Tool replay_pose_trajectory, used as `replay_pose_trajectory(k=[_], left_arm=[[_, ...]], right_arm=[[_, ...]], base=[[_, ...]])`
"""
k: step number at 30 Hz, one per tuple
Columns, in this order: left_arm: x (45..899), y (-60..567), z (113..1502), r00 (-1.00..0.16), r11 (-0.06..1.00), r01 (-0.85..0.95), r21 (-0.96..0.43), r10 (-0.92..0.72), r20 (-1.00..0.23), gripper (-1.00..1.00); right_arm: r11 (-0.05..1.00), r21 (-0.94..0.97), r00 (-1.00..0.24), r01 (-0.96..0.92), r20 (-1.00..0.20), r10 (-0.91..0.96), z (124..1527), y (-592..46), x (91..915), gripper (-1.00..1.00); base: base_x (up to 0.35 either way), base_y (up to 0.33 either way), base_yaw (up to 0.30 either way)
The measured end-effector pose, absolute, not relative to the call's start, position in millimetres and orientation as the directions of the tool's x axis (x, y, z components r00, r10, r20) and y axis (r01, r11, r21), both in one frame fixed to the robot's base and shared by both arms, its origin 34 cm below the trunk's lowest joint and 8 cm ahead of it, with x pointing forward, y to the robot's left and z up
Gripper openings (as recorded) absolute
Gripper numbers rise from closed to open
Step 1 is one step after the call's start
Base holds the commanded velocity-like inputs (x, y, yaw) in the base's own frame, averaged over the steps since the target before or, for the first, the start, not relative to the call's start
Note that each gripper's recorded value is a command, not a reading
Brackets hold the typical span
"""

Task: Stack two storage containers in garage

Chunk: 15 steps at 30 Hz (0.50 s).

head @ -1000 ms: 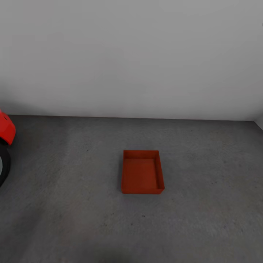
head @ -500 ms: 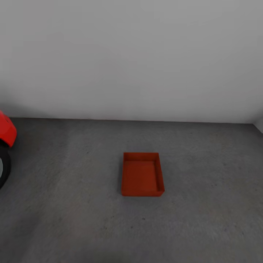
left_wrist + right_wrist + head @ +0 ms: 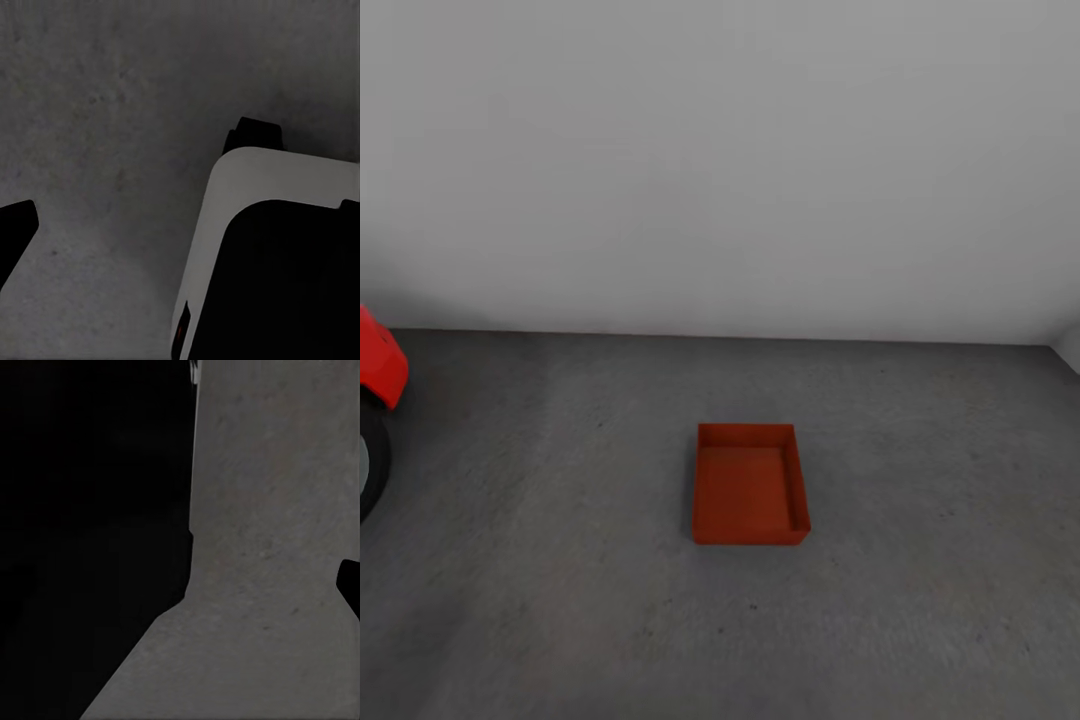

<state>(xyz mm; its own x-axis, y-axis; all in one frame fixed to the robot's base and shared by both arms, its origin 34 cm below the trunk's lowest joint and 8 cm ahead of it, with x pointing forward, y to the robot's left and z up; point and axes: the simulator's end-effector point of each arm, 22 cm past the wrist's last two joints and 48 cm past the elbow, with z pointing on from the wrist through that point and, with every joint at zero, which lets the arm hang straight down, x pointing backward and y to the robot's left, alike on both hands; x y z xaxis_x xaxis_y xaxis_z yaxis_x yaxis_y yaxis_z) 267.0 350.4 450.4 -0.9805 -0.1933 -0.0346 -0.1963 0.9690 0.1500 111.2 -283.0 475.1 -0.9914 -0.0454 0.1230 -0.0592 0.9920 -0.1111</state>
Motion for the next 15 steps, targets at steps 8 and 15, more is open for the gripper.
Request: replay_pose_trajectory(k=[8,15], left_arm=[[272.4,350.5,452.1,-0.980,0.969,-0.198,0.148,-0.193,-0.047,1.00],[277.0,350.5,453.6,-0.979,0.969,-0.200,0.145,-0.193,-0.058,1.00]], right_arm=[[0.992,-0.111,-0.993,-0.059,0.111,-0.047,474.9,-282.9,115.8,1.00],[0.992,-0.109,-0.992,-0.061,0.114,-0.049,476.8,-281.7,111.1,1.00]], base=[[0.000,0.000,0.000],[0.000,0.000,0.000]])
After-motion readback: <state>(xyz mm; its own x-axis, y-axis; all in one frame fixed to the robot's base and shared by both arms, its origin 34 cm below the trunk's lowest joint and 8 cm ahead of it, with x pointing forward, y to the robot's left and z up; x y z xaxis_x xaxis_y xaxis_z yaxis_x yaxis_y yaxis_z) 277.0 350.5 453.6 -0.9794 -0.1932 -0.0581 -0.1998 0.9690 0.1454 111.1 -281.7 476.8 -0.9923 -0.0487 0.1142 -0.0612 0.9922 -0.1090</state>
